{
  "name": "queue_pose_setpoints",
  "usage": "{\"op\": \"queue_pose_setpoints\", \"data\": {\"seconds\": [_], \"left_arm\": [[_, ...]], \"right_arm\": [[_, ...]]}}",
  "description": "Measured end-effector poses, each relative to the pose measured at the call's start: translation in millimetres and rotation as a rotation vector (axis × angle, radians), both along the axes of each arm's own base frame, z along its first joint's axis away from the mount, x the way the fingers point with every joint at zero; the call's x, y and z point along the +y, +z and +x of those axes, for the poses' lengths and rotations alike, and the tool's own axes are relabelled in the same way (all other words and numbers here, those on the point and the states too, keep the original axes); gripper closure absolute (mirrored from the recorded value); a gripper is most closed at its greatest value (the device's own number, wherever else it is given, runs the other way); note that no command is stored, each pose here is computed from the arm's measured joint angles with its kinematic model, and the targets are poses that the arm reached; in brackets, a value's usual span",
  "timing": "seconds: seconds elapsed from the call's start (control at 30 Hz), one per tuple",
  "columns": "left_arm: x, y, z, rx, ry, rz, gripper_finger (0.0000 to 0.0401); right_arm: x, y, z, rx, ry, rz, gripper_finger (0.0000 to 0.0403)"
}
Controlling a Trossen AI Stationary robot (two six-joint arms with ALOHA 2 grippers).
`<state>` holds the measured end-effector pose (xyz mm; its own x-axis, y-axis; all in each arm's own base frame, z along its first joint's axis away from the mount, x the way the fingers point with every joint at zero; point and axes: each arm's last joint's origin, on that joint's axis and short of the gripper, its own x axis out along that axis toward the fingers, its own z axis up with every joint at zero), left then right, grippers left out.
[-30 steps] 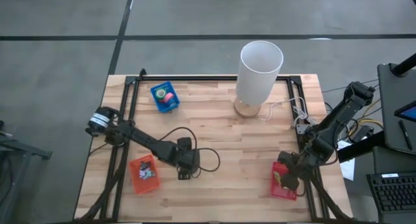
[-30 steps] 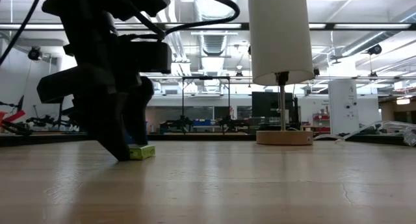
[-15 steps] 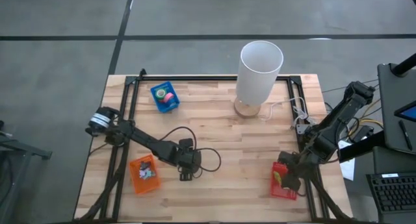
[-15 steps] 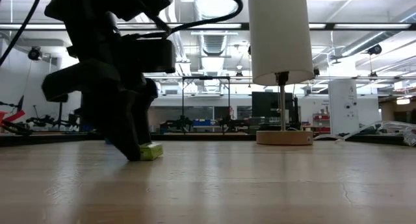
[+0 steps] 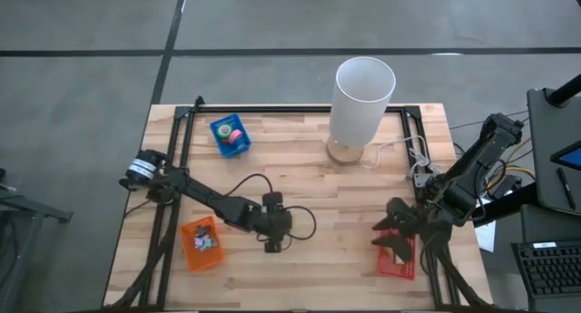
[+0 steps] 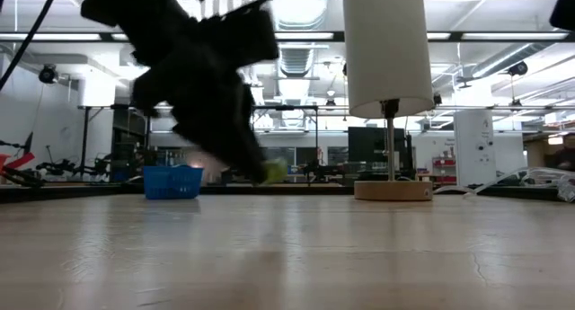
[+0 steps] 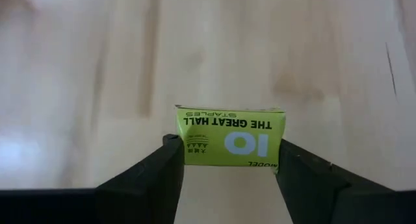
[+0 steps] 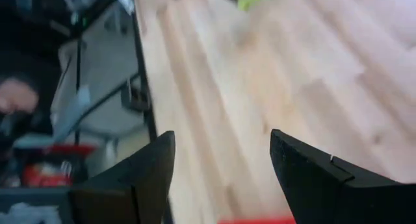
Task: Pick and place Stapler, Stapler remover, tape
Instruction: Put the green stapler pin box into the red basket
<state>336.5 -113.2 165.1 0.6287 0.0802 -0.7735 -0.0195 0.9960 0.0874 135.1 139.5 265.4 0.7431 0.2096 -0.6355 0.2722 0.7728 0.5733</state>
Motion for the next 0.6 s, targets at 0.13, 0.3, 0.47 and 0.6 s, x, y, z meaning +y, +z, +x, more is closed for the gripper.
{"op": "queue_pose_setpoints", "data": {"seconds": [0.13,0.3,0.47,0.6], "left_arm": [[-1,13,10,-0.093,0.015,0.073,0.018],[-3,34,23,-0.208,0.001,0.153,0.018],[-5,56,33,-0.305,0.01,0.246,0.018],[-5,67,38,-0.357,0.014,0.32,0.0179]], "right_arm": [[-4,-3,5,-0.047,-0.09,-0.047,0.0167],[-6,-16,20,-0.043,-0.166,-0.054,0.0172],[-14,-31,40,-0.011,-0.232,-0.114,0.0168],[-23,-36,56,-0.019,-0.25,-0.18,0.0165]]}}
